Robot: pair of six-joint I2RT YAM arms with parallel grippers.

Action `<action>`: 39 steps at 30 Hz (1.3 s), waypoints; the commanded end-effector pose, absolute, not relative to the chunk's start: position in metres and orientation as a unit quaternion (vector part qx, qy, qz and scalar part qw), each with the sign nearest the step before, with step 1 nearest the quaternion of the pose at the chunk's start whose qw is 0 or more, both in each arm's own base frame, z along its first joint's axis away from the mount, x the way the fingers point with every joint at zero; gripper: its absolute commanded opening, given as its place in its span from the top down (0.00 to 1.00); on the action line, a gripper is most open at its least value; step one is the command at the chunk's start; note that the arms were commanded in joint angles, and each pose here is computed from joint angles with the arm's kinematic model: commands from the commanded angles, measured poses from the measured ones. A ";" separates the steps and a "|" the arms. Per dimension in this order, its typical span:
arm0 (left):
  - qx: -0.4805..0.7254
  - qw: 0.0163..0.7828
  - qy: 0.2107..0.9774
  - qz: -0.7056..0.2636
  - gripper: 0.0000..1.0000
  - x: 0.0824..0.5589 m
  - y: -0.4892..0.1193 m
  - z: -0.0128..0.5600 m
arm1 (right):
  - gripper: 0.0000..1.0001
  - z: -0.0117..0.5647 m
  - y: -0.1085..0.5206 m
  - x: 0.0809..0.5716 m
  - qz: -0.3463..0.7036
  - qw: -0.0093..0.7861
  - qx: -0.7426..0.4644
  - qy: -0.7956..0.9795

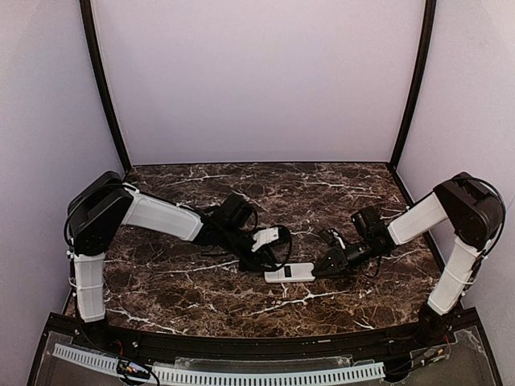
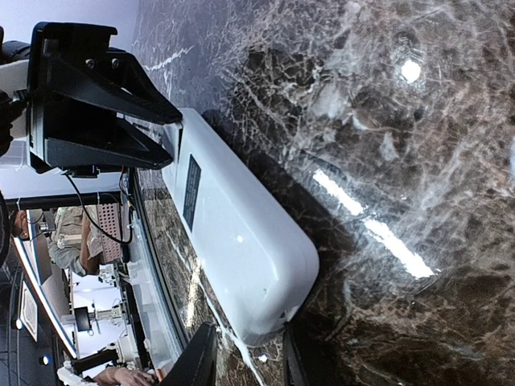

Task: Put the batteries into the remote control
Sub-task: Load the battery cover onto the remote control without the battery cover.

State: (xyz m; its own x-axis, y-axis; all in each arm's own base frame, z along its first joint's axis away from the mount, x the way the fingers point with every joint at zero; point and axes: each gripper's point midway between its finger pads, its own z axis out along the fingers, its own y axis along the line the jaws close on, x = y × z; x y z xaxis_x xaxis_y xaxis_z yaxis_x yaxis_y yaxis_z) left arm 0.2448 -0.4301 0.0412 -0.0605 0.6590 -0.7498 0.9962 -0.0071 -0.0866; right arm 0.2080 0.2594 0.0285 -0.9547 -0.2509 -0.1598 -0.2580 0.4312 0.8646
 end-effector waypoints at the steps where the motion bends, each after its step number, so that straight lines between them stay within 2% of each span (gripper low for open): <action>1: 0.651 0.220 0.645 -0.333 0.77 0.222 -0.428 0.030 | 0.73 0.029 0.261 0.211 0.515 0.008 -0.154 0.843; 10: 0.664 0.195 0.646 -0.323 0.77 0.213 -0.423 0.022 | 0.72 0.031 0.263 0.218 0.514 0.015 -0.157 0.843; 19: 0.649 0.213 0.656 -0.321 0.70 0.219 -0.427 0.040 | 0.71 0.039 0.271 0.238 0.513 0.034 -0.161 0.842; 22: 0.644 0.228 0.658 -0.317 0.65 0.223 -0.428 0.051 | 0.69 0.039 0.272 0.240 0.513 0.035 -0.161 0.842; 26: 0.615 0.267 0.676 -0.307 0.52 0.236 -0.430 0.071 | 0.64 0.039 0.273 0.243 0.512 0.036 -0.162 0.843; 30: 0.559 0.299 0.713 -0.301 0.46 0.256 -0.426 0.090 | 0.63 0.039 0.275 0.248 0.513 0.037 -0.162 0.842; 39: 0.449 0.323 0.777 -0.301 0.47 0.263 -0.386 0.095 | 0.64 0.043 0.280 0.252 0.525 0.038 -0.168 0.834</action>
